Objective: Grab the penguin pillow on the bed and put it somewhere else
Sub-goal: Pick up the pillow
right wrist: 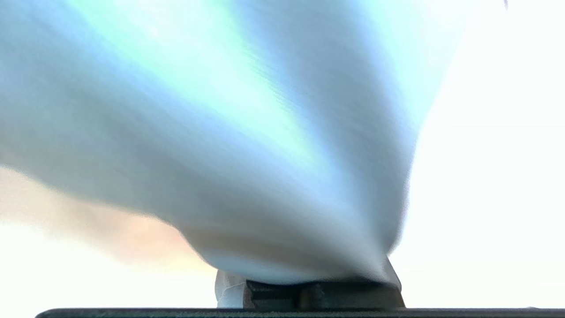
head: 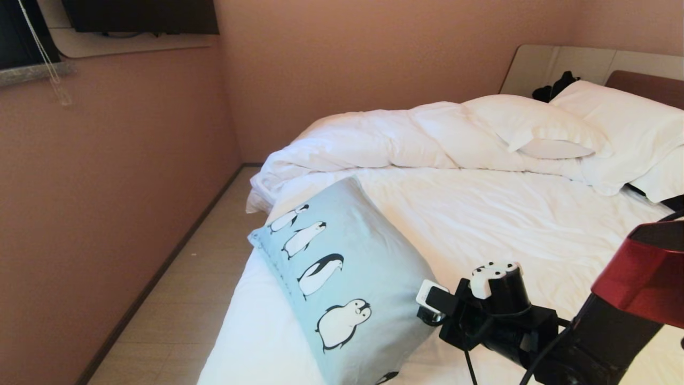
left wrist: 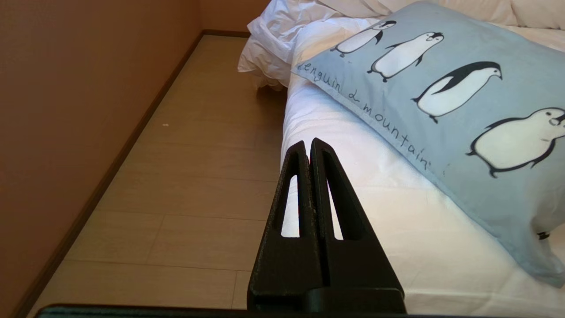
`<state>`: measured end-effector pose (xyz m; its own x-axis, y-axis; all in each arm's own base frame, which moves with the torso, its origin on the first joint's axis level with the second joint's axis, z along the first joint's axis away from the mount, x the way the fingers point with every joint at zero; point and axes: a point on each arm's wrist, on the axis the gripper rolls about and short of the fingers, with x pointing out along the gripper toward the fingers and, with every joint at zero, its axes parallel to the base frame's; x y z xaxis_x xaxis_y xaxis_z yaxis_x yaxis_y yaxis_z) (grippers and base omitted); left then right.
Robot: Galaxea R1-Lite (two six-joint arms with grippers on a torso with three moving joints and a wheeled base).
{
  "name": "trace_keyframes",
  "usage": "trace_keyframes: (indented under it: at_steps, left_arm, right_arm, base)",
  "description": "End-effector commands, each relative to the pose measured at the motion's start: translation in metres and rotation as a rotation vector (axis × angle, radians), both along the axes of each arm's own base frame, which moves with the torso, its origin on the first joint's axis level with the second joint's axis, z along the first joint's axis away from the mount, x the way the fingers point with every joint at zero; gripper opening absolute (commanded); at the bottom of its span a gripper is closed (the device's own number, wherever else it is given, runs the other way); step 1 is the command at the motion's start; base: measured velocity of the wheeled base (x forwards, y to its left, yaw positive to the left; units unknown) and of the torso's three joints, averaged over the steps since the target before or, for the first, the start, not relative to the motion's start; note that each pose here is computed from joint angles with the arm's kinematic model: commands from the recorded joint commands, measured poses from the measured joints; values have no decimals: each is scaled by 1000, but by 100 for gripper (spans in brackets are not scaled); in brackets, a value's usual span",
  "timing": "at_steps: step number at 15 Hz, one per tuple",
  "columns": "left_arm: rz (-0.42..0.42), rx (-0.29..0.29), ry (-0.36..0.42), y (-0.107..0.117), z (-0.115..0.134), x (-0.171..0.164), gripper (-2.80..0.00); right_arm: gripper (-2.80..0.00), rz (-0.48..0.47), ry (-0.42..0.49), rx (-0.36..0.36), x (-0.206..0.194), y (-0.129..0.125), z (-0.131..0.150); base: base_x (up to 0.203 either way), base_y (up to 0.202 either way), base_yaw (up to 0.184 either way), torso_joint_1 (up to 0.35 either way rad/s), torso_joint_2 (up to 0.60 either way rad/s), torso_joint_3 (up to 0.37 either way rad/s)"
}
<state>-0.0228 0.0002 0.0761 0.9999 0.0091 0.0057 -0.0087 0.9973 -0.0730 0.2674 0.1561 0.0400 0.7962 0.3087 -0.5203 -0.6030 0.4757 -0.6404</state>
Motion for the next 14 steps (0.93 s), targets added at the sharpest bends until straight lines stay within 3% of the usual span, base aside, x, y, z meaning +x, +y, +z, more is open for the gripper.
trace_keyframes:
  at_steps: [1,5,10,14]
  left_arm:
    - [0,-1,4,0,-1,0,-280]
    - [1,-1,3,0,-1,0,-280]
    - [2,-1,4,0,-1,0,-280]
    - [1,-1,3,0,-1,0,-280]
  right_arm:
    - [-280,-142,125,284,-20,4,14]
    - [-280,-132,266,367,-46,-4,8]
    - [-280,-68,322,399,-79,0,13]
    - [-280,-89,369,385,-82,0,3]
  base:
    - [0,0,0,0,0,0]
    - [0,0,0,0,0,0]
    - [0,0,0,0,0,0]
    - [0,0,0,0,0,0]
